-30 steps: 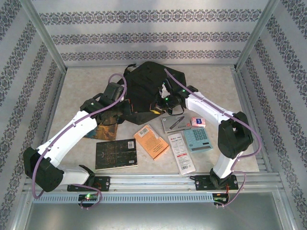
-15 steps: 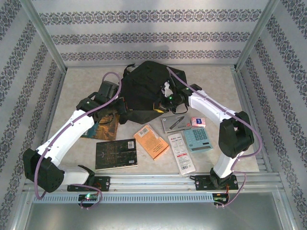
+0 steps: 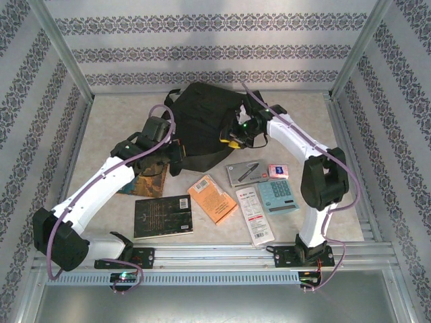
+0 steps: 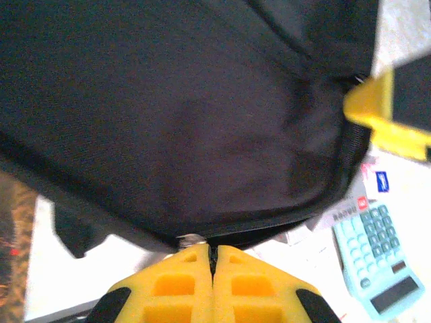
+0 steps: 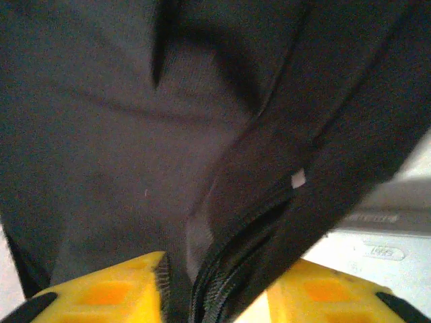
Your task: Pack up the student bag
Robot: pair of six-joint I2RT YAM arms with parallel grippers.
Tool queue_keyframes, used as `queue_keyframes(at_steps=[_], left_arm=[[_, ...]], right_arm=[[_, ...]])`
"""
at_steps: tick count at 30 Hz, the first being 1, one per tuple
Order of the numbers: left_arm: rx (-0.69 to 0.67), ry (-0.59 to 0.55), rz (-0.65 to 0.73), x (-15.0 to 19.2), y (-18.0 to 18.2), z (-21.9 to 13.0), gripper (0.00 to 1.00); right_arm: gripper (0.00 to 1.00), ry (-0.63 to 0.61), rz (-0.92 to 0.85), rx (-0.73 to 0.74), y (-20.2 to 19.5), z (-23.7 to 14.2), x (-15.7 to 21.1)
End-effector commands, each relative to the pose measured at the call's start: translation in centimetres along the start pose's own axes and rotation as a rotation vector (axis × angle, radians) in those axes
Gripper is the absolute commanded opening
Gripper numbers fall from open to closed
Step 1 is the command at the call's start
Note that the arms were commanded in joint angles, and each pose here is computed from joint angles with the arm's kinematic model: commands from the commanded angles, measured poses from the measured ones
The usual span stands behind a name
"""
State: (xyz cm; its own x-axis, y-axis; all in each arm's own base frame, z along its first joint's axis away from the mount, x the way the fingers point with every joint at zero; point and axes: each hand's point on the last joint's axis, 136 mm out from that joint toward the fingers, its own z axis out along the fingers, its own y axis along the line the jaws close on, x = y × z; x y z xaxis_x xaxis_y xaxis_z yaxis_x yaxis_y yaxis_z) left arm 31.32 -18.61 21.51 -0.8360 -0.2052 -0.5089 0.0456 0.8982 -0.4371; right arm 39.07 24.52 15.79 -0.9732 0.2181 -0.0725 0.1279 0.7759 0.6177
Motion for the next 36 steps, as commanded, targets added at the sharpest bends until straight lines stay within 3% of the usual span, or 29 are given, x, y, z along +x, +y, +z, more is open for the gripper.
queue_keyframes(at_steps=[1,8,17,24,28,36], left_arm=[[0.098,-0.027,0.036,-1.0,-3.5,-1.0,0.0],[0.116,-0.032,0.057,-2.0,-5.4,-0.6,0.0],[0.11,-0.024,0.071,-1.7,-5.6,-0.5,0.0],[0.131,-0.054,0.067,-1.8,-5.7,-1.2,0.0],[0.133,-0.058,0.059,-1.6,-5.6,-1.2,0.0],[0.113,-0.083,0.056,-1.3,-4.7,-1.7,0.0]], right_arm=[[0.5,-0.095,0.046,0.107,-1.1,-1.9,-1.9],[0.46,-0.15,0.261,0.212,-3.6,-5.4,0.4],[0.54,-0.024,0.478,0.028,0.7,-4.0,5.9],[0.56,0.017,0.594,-0.09,3.7,-1.2,7.3],[0.54,0.003,0.572,-0.102,4.8,-0.7,7.2],[0.41,0.014,0.584,-0.021,3.2,0.4,8.1]])
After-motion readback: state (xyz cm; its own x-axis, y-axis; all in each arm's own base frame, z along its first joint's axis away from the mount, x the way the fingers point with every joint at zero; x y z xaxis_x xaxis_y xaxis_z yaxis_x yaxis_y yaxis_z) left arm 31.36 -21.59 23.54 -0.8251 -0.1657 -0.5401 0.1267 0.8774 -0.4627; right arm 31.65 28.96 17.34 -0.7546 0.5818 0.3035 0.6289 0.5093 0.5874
